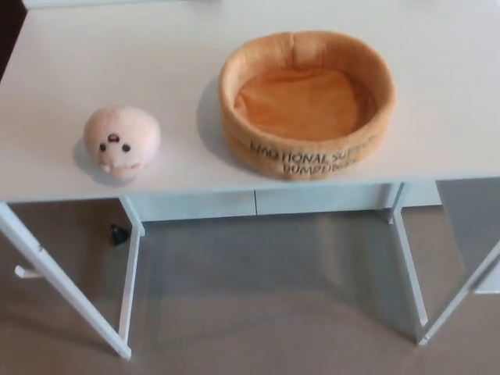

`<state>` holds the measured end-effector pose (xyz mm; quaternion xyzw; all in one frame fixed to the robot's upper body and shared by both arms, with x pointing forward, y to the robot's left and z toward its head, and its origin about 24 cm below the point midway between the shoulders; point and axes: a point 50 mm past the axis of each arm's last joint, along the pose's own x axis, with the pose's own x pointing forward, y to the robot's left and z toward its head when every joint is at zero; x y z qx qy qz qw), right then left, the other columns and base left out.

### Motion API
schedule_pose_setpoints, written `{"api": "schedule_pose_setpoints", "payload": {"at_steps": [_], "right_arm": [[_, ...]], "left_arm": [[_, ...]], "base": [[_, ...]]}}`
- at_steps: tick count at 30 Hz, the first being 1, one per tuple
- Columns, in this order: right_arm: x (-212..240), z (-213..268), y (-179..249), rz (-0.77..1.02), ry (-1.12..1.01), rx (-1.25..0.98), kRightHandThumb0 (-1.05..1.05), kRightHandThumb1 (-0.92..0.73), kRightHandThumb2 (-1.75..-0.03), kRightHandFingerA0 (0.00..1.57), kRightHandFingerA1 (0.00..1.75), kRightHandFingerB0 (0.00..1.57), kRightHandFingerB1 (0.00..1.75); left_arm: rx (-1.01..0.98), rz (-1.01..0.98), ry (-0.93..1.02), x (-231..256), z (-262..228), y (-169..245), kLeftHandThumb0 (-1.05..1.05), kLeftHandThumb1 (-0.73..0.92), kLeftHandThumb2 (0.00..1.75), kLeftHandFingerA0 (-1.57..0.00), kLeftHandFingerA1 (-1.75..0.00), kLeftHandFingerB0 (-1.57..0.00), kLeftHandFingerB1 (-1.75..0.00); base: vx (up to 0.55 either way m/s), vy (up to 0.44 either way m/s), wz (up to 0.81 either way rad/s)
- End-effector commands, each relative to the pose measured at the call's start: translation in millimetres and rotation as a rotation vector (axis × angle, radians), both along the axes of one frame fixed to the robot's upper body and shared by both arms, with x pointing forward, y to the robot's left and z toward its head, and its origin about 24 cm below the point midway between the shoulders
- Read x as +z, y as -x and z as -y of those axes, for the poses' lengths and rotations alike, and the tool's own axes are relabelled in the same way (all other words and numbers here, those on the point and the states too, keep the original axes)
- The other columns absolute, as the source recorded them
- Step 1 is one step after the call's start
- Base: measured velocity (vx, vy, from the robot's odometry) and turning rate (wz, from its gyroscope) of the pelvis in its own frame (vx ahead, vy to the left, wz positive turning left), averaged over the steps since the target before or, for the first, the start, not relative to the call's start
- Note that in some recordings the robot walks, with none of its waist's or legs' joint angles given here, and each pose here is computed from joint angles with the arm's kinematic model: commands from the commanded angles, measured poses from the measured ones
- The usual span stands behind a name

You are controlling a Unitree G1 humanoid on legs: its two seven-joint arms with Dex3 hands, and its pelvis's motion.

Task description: The robot walks towards a table in front, picks a dumpling toy with left hand and puts it in an orange round plate

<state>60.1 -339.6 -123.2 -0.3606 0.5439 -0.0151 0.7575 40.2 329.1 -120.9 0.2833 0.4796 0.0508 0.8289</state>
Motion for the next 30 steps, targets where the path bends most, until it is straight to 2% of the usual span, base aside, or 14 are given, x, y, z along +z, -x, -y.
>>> {"api": "schedule_pose_setpoints", "payload": {"at_steps": [1, 7, 8, 9, 11, 15, 16, 18, 19, 24, 26, 27, 29, 30], "right_arm": [[-2, 0, 8, -0.027, -0.002, -0.010, -0.45, -0.59, -0.82, 0.75, 0.59, 0.45, 0.48], [-3, -2, 11, -0.035, -0.009, -0.019, -0.45, -0.59, -0.82, 0.70, 0.57, 0.44, 0.47], [-3, -2, 11, -0.031, -0.012, -0.022, -0.44, -0.59, -0.81, 0.70, 0.58, 0.44, 0.48], [-3, -2, 12, -0.034, -0.012, -0.024, -0.36, -0.69, -0.61, 0.78, 0.46, 0.49, 0.36], [-5, -4, 15, -0.041, -0.015, -0.027, -0.44, -0.59, -0.81, 0.71, 0.58, 0.44, 0.47], [-6, -5, 22, -0.056, -0.017, -0.028, -0.45, -0.60, -0.82, 0.70, 0.58, 0.44, 0.47], [-6, -5, 22, -0.050, -0.015, -0.024, -0.36, -0.69, -0.61, 0.78, 0.47, 0.50, 0.36], [-6, -6, 24, -0.037, -0.015, -0.022, -0.44, -0.58, -0.81, 0.74, 0.59, 0.46, 0.48], [-6, -6, 24, -0.037, -0.017, -0.029, -0.36, -0.67, -0.60, 0.81, 0.48, 0.49, 0.36], [-7, -7, 27, -0.049, -0.017, -0.038, -0.36, -0.67, -0.60, 0.81, 0.48, 0.48, 0.36], [-7, -7, 28, -0.050, -0.015, -0.034, -0.36, -0.67, -0.60, 0.83, 0.48, 0.48, 0.36], [-7, -7, 28, -0.052, -0.019, -0.032, -0.45, -0.58, -0.81, 0.74, 0.59, 0.43, 0.47], [-7, -8, 28, -0.056, -0.019, -0.033, -0.35, -0.68, -0.60, 0.83, 0.48, 0.48, 0.35], [-7, -8, 29, -0.057, -0.019, -0.034, -0.35, -0.68, -0.61, 0.82, 0.47, 0.48, 0.35]], "left_arm": [[-0.013, -0.010, -0.017, 4, -8, 3, -0.34, 0.62, 0.59, -0.56, -0.58, -0.41, -0.35], [0.020, 0.071, 0.021, 7, -7, -3, -0.31, 0.62, 0.59, -0.63, -0.67, -0.44, -0.36], [-0.006, 0.086, 0.007, 8, -6, -6, -0.40, 0.49, 0.78, -0.59, -0.67, -0.37, -0.47], [-0.005, 0.111, 0.014, 10, -5, -8, -0.33, 0.60, 0.58, -0.62, -0.53, -0.44, -0.35], [-0.007, 0.167, 0.042, 14, -4, -12, -0.32, 0.60, 0.59, -0.60, -0.54, -0.42, -0.35], [-0.046, 0.163, 0.048, 14, -1, -11, -0.39, 0.48, 0.75, -0.53, -0.58, -0.38, -0.45], [-0.055, 0.165, 0.043, 14, -1, -11, -0.32, 0.59, 0.58, -0.59, -0.51, -0.44, -0.35], [-0.083, 0.163, 0.027, 15, 0, -13, -0.32, 0.59, 0.58, -0.59, -0.50, -0.44, -0.35], [-0.088, 0.166, 0.027, 15, -1, -15, -0.32, 0.60, 0.59, -0.58, -0.50, -0.43, -0.34], [-0.100, 0.212, 0.033, 19, 0, -20, -0.29, 0.58, 0.58, -0.57, -0.50, -0.43, -0.35], [-0.108, 0.217, 0.033, 19, 1, -19, -0.38, 0.47, 0.76, -0.49, -0.58, -0.36, -0.46], [-0.116, 0.229, 0.038, 21, 1, -19, -0.32, 0.58, 0.57, -0.56, -0.49, -0.44, -0.35], [-0.123, 0.249, 0.041, 23, 1, -19, -0.40, 0.46, 0.76, -0.50, -0.58, -0.37, -0.46], [-0.129, 0.256, 0.040, 24, 1, -19, -0.33, 0.58, 0.57, -0.57, -0.49, -0.44, -0.35]], "base": [[0.15, 0.006, -0.04], [0.13, 0.083, -0.08], [0.21, 0.142, 0.03], [0.29, 0.110, -0.18], [0.27, 0.099, -0.03], [0.11, 0.061, 0.07], [0.11, -0.004, 0.09], [0.09, -0.059, 0.06], [0.07, -0.108, 0.07], [0.05, -0.299, -0.07], [0.06, -0.310, 0.03], [0.04, -0.133, 0.05], [0.02, -0.040, -0.01], [0.00, 0.000, 0.00]]}}
